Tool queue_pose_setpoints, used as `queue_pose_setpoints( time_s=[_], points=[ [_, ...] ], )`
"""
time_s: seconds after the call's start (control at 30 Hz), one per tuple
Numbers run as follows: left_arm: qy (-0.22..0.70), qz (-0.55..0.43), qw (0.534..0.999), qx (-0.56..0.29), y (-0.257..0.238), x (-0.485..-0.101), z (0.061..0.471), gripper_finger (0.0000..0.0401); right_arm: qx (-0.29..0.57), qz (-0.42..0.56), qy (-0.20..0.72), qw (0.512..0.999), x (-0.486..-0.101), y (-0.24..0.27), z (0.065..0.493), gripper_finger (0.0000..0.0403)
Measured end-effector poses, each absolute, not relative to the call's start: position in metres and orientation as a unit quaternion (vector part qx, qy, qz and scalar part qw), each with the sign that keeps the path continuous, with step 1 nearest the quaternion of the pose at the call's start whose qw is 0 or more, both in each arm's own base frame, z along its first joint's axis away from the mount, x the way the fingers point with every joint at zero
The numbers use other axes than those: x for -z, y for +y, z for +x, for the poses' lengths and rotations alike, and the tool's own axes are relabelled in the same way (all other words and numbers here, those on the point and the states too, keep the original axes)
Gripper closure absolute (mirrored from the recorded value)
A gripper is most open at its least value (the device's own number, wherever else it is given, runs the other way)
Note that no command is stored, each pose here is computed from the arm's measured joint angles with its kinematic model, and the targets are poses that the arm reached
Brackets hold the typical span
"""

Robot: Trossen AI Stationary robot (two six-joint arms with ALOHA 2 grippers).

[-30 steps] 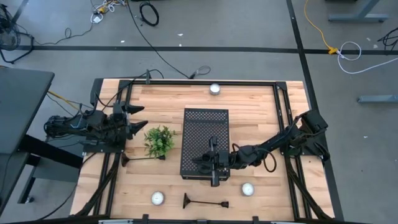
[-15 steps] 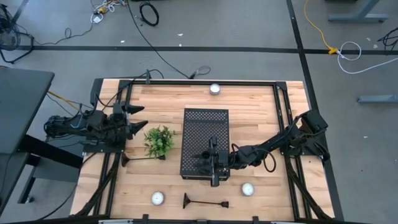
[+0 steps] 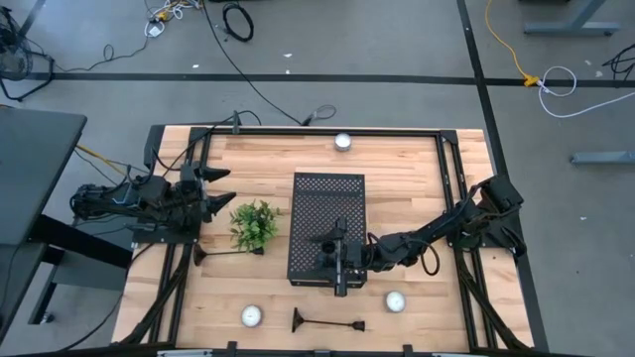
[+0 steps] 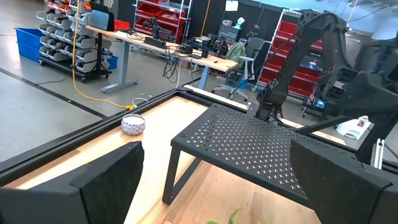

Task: Pick & Place candle stick holders
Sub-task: Put the top black candlestick on the shelf

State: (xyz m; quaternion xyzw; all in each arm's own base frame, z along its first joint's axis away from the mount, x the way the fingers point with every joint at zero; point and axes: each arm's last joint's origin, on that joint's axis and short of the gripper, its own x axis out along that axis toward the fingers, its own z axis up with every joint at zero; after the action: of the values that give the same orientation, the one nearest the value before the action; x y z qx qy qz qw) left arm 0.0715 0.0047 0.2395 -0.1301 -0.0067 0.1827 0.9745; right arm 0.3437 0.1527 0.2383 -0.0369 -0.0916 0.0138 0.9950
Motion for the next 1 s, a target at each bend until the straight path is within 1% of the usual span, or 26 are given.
queue_pose_setpoints(
  time_s=[0.13, 0.2, 0.4, 0.5, 0.77, 1.0],
  points=[
    [-0.007, -0.13, 0.975, -0.183, 0.005, -0.239, 0.071, 0.0002, -0.024, -0.067, -0.088, 0.994, -0.237, 0.161, 0.34, 0.0063],
    [-0.007, -0.13, 0.975, -0.183, 0.005, -0.239, 0.071, 0.0002, -0.015, -0.088, -0.084, 0.992, -0.237, 0.166, 0.337, 0.0062],
    [-0.007, -0.13, 0.975, -0.183, 0.005, -0.239, 0.071, 0.0002, 0.104, -0.113, -0.052, 0.987, -0.246, 0.171, 0.325, 0.0064],
    [-0.007, -0.13, 0.975, -0.183, 0.005, -0.239, 0.071, 0.0002, 0.123, -0.122, -0.035, 0.984, -0.249, 0.172, 0.315, 0.0064],
    [-0.006, -0.13, 0.975, -0.183, 0.005, -0.239, 0.071, 0.0002, 0.144, -0.115, -0.009, 0.983, -0.25, 0.18, 0.284, 0.0064],
    [-0.006, -0.13, 0.975, -0.183, 0.005, -0.239, 0.071, 0.0002, 0.153, -0.072, -0.007, 0.986, -0.244, 0.178, 0.245, 0.0064]
  ],
)
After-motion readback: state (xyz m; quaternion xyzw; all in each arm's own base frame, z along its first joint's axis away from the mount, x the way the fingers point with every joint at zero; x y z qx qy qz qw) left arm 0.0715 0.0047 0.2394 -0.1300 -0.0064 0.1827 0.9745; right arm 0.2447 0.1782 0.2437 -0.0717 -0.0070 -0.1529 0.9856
